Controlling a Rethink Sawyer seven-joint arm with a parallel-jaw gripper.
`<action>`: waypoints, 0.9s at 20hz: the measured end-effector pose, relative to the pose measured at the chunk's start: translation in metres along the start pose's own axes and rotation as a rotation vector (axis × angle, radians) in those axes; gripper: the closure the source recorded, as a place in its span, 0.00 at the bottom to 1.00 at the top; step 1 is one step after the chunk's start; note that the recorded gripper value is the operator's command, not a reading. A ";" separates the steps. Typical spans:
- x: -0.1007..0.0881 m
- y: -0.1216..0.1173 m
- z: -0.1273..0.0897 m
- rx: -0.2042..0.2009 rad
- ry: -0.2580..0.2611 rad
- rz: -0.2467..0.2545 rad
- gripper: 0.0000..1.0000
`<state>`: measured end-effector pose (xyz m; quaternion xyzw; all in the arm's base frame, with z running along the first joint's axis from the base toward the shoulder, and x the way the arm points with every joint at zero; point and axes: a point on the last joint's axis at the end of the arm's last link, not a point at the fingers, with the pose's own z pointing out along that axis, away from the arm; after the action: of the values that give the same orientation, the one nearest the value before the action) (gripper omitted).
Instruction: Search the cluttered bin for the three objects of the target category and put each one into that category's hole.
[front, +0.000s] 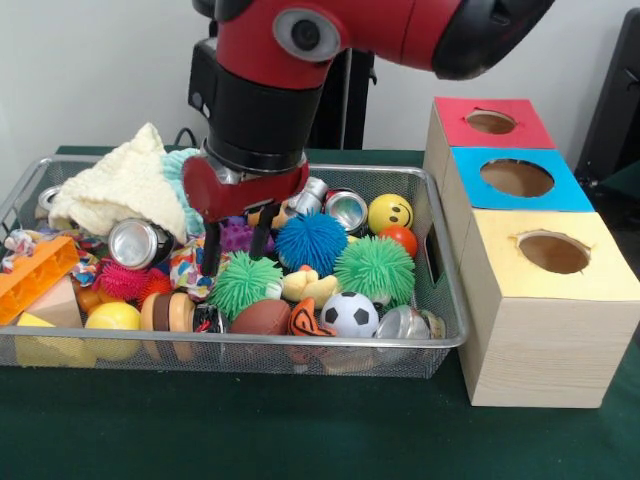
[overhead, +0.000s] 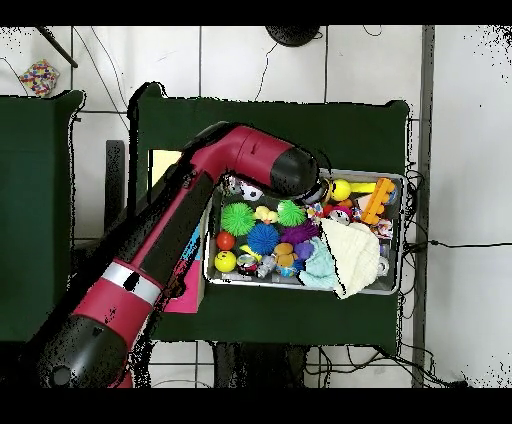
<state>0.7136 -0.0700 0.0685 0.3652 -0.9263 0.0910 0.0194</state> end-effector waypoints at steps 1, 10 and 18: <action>0.002 0.001 0.008 -0.029 -0.030 0.026 0.00; 0.007 0.014 0.033 -0.172 -0.110 0.101 0.00; 0.008 0.034 0.035 -0.334 -0.022 0.043 0.00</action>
<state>0.6859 -0.0572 0.0301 0.3380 -0.9362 -0.0680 0.0679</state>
